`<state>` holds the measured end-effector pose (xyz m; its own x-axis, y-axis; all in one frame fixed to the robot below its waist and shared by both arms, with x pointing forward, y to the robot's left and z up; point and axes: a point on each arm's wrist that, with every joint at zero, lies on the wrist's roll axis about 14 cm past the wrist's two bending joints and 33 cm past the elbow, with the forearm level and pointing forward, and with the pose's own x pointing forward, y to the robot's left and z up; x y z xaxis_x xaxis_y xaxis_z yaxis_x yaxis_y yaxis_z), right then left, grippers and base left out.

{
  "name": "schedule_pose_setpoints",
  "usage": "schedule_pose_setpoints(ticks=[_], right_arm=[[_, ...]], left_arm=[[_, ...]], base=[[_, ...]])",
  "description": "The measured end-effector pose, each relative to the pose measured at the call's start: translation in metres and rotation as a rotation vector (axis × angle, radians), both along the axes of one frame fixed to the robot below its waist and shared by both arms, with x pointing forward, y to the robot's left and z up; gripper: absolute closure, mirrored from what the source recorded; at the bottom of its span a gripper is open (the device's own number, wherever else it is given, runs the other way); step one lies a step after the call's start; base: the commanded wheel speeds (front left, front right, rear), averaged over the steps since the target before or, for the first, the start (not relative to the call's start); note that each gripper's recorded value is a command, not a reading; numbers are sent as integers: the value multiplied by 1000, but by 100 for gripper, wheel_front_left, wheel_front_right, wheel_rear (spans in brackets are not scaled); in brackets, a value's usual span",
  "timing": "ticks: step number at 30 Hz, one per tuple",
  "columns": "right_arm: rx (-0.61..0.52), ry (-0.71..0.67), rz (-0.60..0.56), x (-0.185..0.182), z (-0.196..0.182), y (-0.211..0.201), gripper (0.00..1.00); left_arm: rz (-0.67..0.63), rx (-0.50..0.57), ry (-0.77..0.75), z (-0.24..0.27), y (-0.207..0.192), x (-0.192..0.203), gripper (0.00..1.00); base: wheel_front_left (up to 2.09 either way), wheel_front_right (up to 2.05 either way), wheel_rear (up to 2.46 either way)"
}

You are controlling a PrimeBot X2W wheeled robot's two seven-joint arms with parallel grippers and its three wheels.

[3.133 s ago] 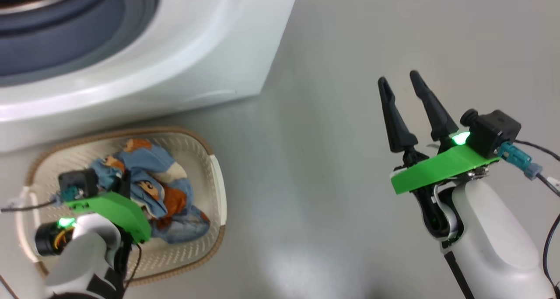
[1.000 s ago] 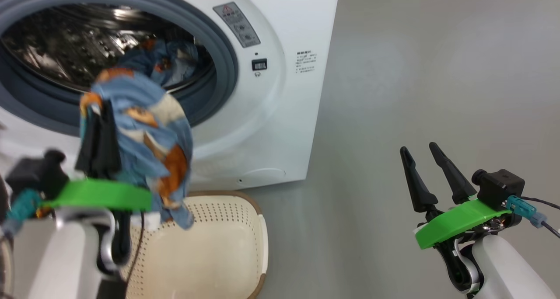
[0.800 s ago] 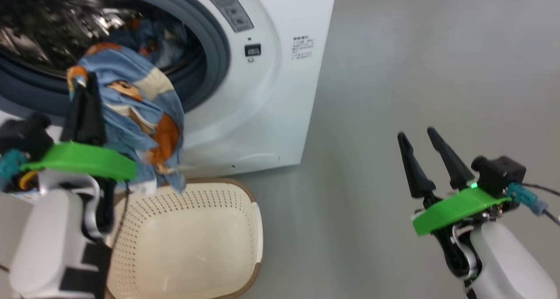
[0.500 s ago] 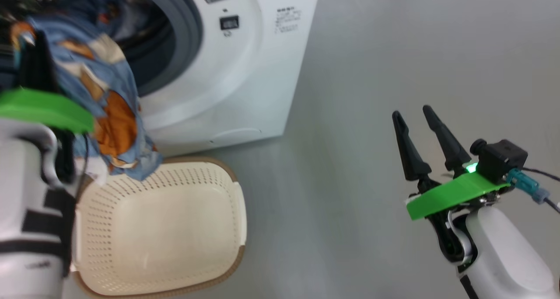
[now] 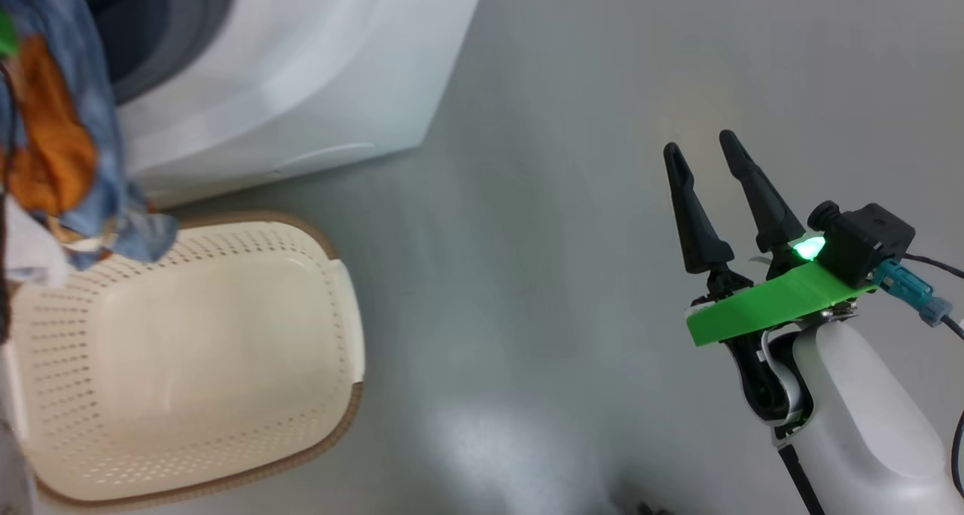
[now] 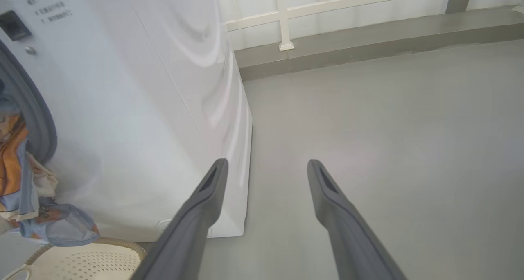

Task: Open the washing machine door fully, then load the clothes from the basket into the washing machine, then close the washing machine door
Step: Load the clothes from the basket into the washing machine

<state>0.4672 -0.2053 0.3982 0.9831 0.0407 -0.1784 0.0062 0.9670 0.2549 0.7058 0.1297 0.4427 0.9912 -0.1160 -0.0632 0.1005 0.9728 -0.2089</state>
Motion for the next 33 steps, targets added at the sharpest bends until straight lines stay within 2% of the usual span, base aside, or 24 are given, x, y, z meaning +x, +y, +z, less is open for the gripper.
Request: schedule_pose_setpoints(ticks=[5, 8, 9, 10, 19, 27, 33], right_arm=[[-15, 28, -36, -2, -11, -13, 0], [-19, 41, -51, -4, -15, -17, 0], [-18, 42, -54, -4, -16, -17, 0], [-18, 42, -55, -4, -16, -17, 0], [-7, 12, -38, 0, -4, -10, 0], [-10, -44, -5, 3, 21, -3, 0], [3, -92, 16, 1, 43, 6, 0]], left_arm=[[26, -24, -107, 20, -5, 25, 100], [36, -34, -110, 14, -8, 29, 97], [36, -36, -103, 10, -10, 29, 53], [35, -42, -91, 6, -12, 28, 0], [20, -52, 16, -16, -20, 7, 0], [-3, -35, 27, -1, -18, -16, 0], [-10, -9, 61, 0, -7, -49, 0]], base=[[0, 0, 0], [0, 0, 0], [0, 0, 0], [0, 0, 0], [0, 0, 0], [0, 0, 0], [0, 0, 0]])
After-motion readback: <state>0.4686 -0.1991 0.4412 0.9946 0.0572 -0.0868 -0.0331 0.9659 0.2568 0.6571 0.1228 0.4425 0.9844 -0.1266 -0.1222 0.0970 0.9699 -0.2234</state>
